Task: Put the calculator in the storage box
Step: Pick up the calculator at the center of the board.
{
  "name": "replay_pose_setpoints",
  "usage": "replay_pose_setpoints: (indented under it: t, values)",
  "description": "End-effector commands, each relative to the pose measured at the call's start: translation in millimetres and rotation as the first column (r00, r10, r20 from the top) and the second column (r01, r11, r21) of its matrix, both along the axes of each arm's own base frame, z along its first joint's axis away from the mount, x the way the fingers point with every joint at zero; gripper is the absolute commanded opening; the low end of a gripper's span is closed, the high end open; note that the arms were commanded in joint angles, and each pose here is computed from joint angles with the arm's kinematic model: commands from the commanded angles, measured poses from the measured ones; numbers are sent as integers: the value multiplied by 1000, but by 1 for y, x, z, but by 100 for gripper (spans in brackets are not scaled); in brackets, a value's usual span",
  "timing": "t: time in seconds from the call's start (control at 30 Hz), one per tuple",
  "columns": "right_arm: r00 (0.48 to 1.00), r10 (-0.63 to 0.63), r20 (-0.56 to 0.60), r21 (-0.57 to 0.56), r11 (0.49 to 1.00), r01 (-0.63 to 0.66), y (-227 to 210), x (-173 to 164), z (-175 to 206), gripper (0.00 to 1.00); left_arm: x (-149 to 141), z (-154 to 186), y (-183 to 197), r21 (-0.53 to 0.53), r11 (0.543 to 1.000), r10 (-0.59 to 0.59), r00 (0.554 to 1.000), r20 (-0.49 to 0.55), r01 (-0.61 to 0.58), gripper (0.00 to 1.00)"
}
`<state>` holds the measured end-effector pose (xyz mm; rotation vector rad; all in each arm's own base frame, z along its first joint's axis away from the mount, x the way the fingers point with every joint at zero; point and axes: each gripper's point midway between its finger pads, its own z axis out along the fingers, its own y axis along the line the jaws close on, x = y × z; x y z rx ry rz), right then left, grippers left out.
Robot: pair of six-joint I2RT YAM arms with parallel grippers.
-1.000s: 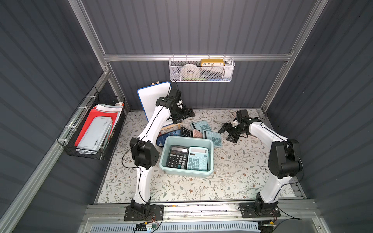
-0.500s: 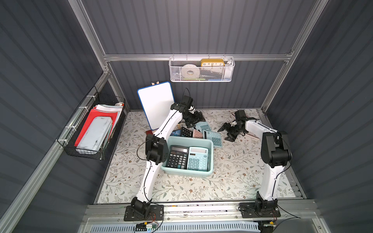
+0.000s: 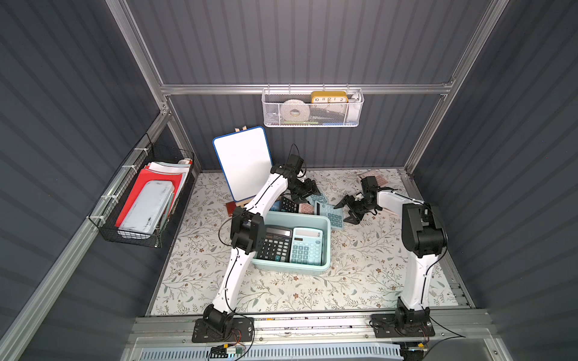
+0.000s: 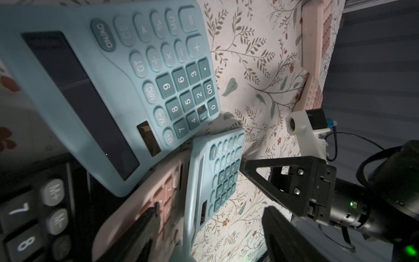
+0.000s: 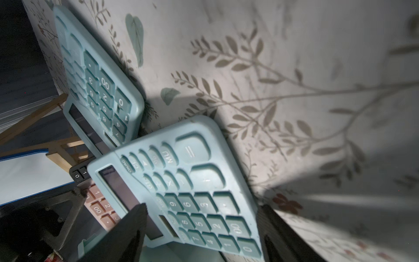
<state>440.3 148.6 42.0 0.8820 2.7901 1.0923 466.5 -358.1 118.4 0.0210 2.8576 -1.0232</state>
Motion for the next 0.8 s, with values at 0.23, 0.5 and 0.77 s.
replay_pose_setpoints:
  t: [0.23, 0.5, 0.77]
  values:
    - [1000, -15, 14, 132, 991, 13, 27, -7, 13, 79, -21, -28, -16, -8, 999, -38, 995, -97, 37, 60]
    - [998, -38, 43, 192, 981, 29, 40, 11, 21, 78, -21, -33, -19, -12, 999, -39, 993, -107, 38, 43]
    - [998, -43, 53, 192, 981, 32, 40, 13, 26, 78, -16, -27, -19, -12, 999, -32, 996, -81, 31, 29]
